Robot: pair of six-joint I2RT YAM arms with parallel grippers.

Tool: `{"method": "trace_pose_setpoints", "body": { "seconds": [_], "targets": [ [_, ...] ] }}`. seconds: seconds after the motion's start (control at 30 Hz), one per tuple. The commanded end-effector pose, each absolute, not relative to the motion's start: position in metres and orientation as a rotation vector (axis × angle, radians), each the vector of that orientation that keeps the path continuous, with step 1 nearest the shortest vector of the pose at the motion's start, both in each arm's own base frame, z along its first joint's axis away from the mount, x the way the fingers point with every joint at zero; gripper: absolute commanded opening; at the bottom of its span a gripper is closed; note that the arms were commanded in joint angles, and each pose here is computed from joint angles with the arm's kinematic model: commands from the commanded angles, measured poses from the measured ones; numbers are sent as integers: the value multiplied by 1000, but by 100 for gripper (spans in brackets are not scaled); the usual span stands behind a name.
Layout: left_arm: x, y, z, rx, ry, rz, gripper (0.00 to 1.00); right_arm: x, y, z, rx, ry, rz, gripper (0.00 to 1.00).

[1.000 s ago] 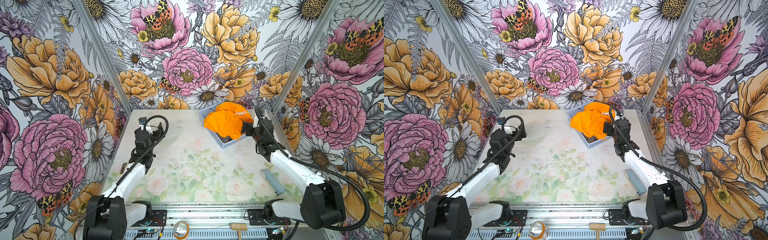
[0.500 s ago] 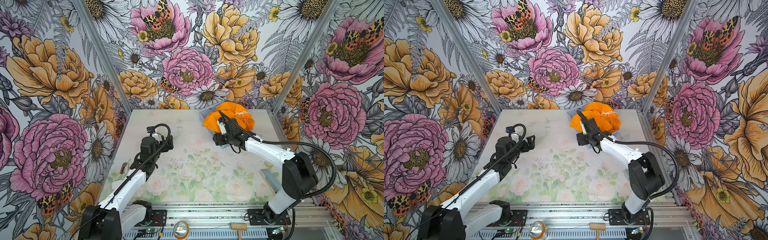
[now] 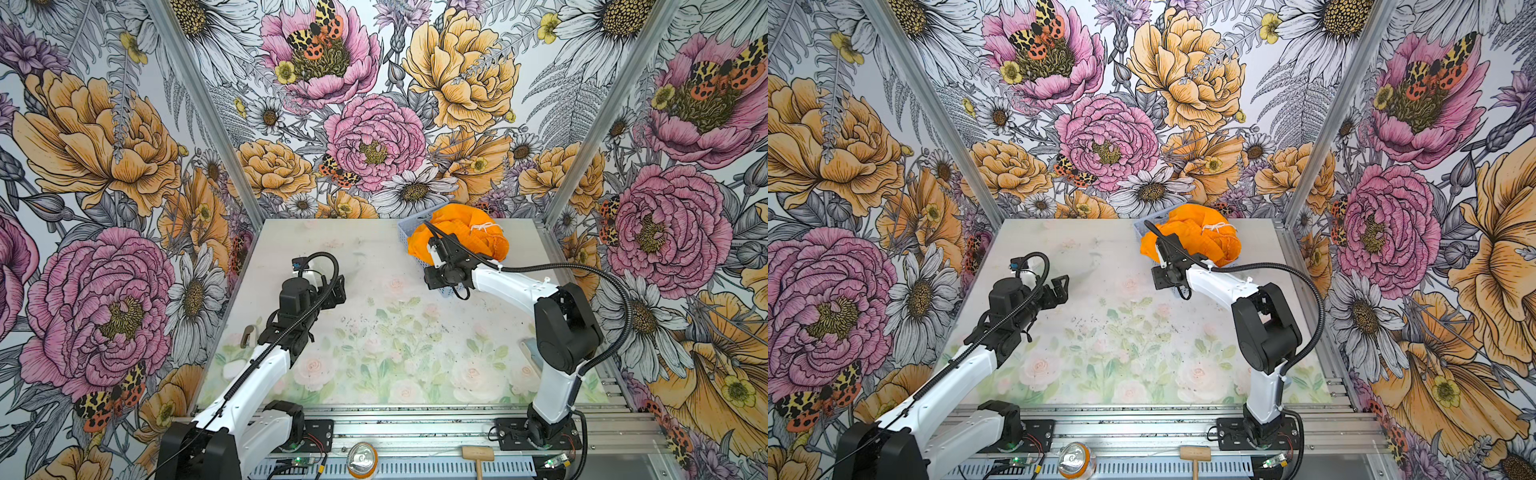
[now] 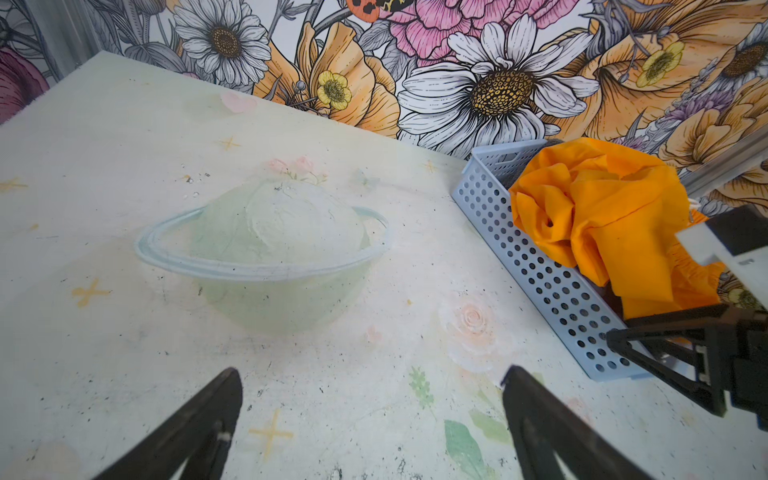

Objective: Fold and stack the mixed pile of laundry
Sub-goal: 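Reach the right gripper into the basket toward the orange shorts, then close the right gripper on the orange shorts' drawstring waistband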

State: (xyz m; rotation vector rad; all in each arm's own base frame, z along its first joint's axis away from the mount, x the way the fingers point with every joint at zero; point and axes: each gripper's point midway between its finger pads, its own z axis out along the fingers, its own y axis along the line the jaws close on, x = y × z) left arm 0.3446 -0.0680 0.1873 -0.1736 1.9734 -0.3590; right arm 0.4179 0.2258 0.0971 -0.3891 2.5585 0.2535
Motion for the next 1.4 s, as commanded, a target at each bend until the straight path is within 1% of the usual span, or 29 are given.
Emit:
{"method": "trace_pose_setpoints", "body": {
  "seconds": [0.0, 0.2, 0.33, 0.43, 0.5, 0.77, 1.0, 1.2, 1.37],
  "targets": [
    [341, -64, 183, -193, 1978, -352, 99, 424, 226, 92, -364, 2577, 243, 50],
    [342, -63, 183, -196, 1979, -352, 99, 423, 221, 74, -326, 2619, 214, 36],
    [341, -63, 184, -197, 1977, -355, 99, 426, 211, 82, -277, 2601, 176, 20],
    [341, -62, 184, -197, 1977, -354, 99, 428, 199, 87, -244, 2591, 155, 6],
    [341, -63, 185, -196, 1974, -356, 99, 430, 188, 89, -218, 2592, 142, 0],
    [340, -62, 185, -197, 1977, -356, 99, 432, 127, 85, -135, 2617, 74, 0],
    [345, -65, 187, -189, 1981, -367, 99, 447, 76, 80, -56, 2641, 3, 0],
    [350, -66, 190, -178, 1987, -360, 99, 466, 46, 78, 0, 2642, -46, 0],
    [351, -66, 193, -175, 1985, -356, 99, 474, 28, 73, 35, 2653, -58, 0]
  ]
}}
